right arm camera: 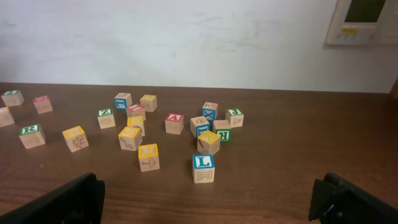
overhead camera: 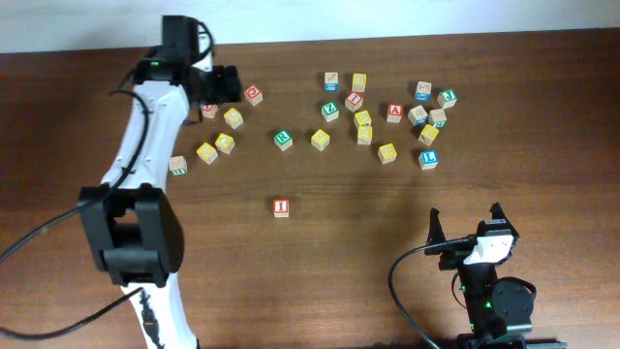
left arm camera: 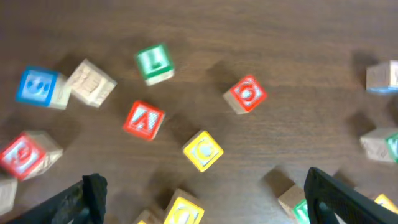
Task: Spell out ICRA
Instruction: 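Move the left gripper to the yellow C block at upper left and grasp it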
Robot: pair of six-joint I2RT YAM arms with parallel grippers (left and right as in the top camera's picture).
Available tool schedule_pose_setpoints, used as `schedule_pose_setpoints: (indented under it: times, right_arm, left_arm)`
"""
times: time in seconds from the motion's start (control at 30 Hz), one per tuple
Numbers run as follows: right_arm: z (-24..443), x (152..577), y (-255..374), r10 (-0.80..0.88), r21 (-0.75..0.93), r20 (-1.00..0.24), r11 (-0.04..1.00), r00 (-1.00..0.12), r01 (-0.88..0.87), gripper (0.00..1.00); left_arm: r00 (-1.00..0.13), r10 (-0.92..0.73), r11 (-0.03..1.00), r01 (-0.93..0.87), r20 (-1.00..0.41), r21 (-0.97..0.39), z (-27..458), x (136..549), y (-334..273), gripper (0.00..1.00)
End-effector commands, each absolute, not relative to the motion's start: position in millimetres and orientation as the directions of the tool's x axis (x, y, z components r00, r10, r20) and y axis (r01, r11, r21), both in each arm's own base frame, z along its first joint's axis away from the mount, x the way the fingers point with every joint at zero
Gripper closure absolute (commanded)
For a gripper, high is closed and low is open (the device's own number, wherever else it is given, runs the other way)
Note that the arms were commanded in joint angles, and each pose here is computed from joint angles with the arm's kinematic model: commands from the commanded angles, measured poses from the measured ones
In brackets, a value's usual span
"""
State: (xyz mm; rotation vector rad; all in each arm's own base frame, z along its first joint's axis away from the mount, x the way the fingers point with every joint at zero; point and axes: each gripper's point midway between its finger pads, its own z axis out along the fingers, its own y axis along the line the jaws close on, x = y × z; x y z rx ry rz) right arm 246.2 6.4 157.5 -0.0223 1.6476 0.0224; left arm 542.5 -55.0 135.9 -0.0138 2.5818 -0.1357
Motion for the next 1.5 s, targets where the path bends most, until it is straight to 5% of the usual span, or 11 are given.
schedule_pose_setpoints:
  times: [0.0,0.17,0.37,0.43,0.57,0.67,0.87,1.47]
  right_arm:
    - [154.7,246.0,6.9,0.002,0.004,-0.997,1.0,-0.083,-0.029,0.02]
    - [154.7,246.0,6.9,0.002,0.004,-0.997,1.0,-0.083,-0.029,0.02]
    - [154.7,246.0,6.9,0.002,0.004,-0.997,1.0,-0.083,-0.029,0.01]
    - [154.7,246.0,6.9,0.002,0.004,-0.997,1.0,-0.083,-0.029,0.02]
    - [154.7,246.0,6.9,0.002,0.004,-0.997,1.0,-0.083,-0.029,0.02]
    - [154.7,246.0,6.9,0.002,0.004,-0.997,1.0,-0.083,-0.029,0.02]
    - [154.6,246.1,6.9,0.002,0.004,-0.997,1.0,-0.083,-0.029,0.02]
    - [154.7,246.0,6.9,0.002,0.004,-0.997,1.0,-0.083,-0.029,0.02]
  left_arm:
    - [-0.853,0.154,0.987,0.161,-0.498,0.029,102.1,547.4,-65.6,0.1]
    - [-0.881,0.146,0.988,0.153,-0.45,0.021,74.4,545.4,-65.1,0.13]
    - [-0.911,-0.148,0.988,-0.118,-0.385,-0.1,85.4,532.4,-62.6,0.15]
    - [-0.929,-0.155,0.978,-0.096,-0.337,-0.185,97.7,522.8,-77.2,0.01]
    - [-0.956,-0.103,0.94,-0.003,-0.276,-0.341,112.8,508.2,-108.8,0.01]
    - [-0.955,-0.137,0.937,-0.039,-0.264,-0.346,112.6,508.2,-108.0,0.01]
    - [-0.86,-0.452,0.887,-0.406,-0.236,-0.219,103.5,507.9,-76.1,0.01]
    - [-0.777,-0.521,0.84,-0.54,-0.354,-0.049,58.9,524.5,-68.8,0.0]
